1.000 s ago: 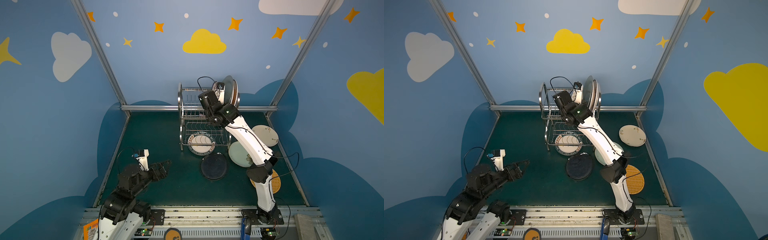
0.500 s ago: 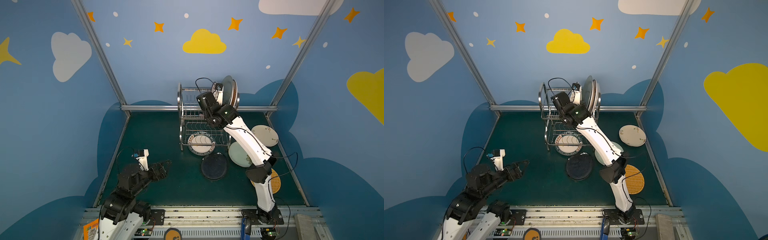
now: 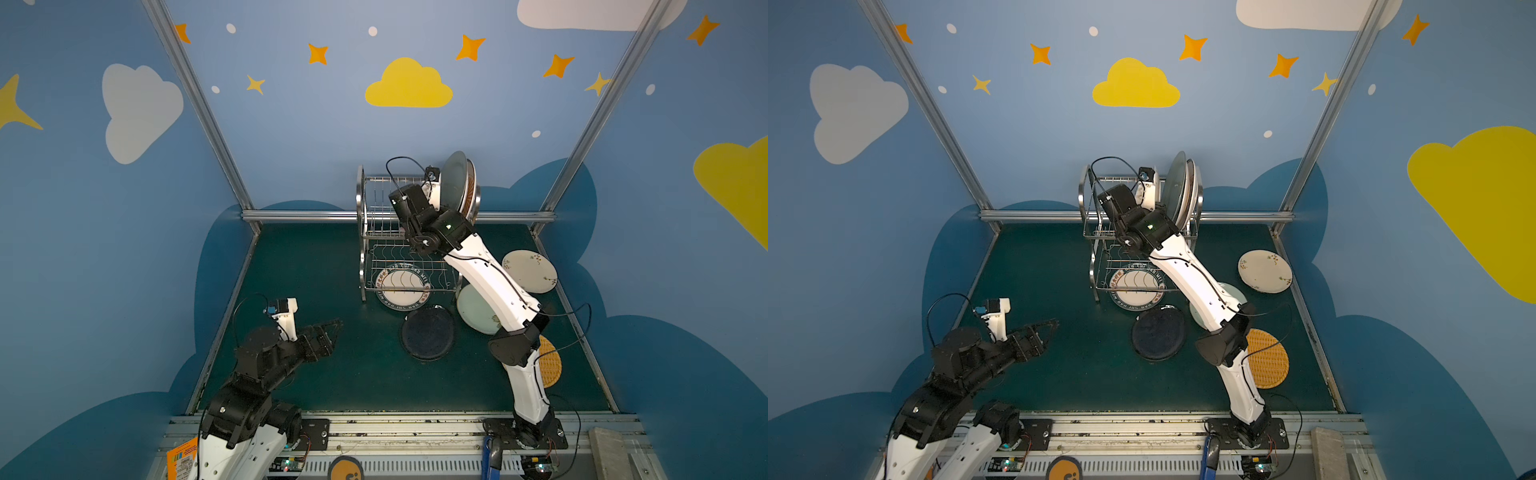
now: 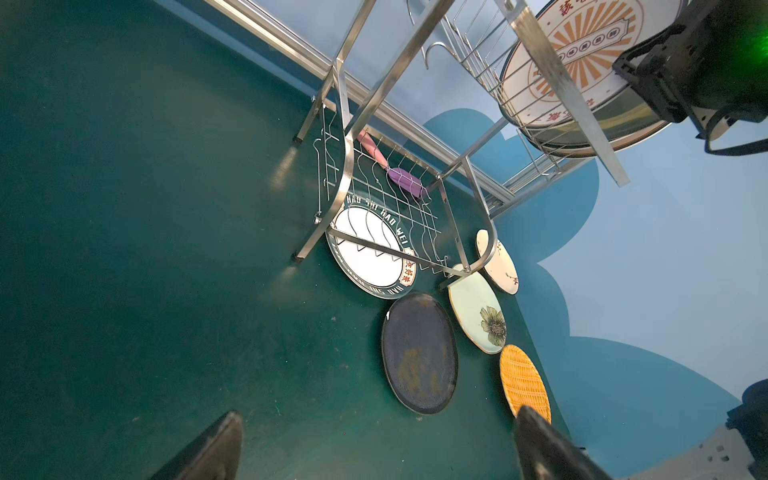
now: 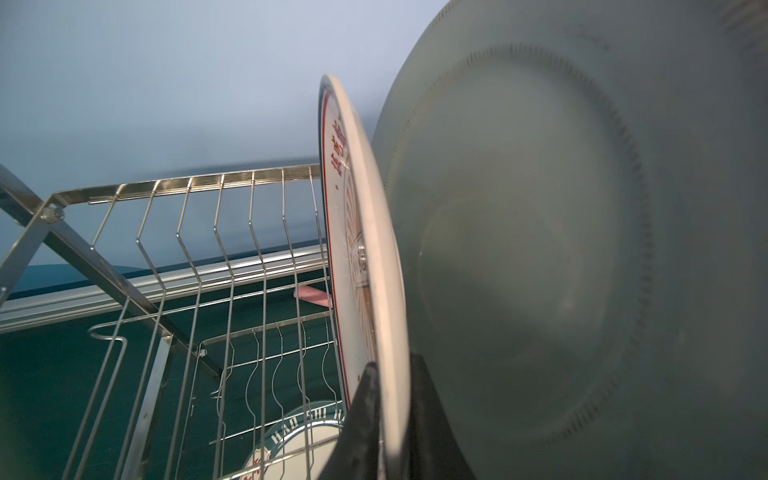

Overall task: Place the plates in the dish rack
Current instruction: 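Lower the sunburst plate into the top-tier slot beside the pale green plate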

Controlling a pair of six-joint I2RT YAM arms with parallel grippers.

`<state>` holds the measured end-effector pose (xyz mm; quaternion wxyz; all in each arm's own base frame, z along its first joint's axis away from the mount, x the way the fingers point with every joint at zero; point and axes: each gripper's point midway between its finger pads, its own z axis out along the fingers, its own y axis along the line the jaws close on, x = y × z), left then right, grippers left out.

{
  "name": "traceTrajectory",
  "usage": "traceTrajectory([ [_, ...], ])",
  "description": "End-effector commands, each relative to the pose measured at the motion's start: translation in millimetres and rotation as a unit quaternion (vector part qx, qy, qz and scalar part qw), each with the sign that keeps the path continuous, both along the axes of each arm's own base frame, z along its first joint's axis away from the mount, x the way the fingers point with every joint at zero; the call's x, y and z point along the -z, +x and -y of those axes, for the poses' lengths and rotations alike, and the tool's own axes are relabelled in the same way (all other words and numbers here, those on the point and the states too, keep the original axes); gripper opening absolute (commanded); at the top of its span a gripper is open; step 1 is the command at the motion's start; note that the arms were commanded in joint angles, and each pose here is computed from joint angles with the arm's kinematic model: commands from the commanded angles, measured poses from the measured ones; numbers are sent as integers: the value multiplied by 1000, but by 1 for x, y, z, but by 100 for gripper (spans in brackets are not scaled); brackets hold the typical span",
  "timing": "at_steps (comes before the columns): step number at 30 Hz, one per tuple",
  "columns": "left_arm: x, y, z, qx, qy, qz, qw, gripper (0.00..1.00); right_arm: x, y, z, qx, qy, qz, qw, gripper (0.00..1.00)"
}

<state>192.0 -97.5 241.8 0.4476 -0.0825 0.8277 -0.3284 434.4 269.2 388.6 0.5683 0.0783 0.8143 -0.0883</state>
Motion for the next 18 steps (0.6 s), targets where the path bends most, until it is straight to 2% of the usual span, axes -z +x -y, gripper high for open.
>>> traceTrajectory([
  [1,-2,2,1,6,2,8,1000,100,-1,-2,1,-2,7,-5,1000,15],
  [11,-2,1,1,6,0,9,1000,100,-13,-9,9,-4,15,0,1000,27],
  [18,-3,1,2,7,0,10,1000,100,-26,-12,12,-10,22,10,1000,31],
])
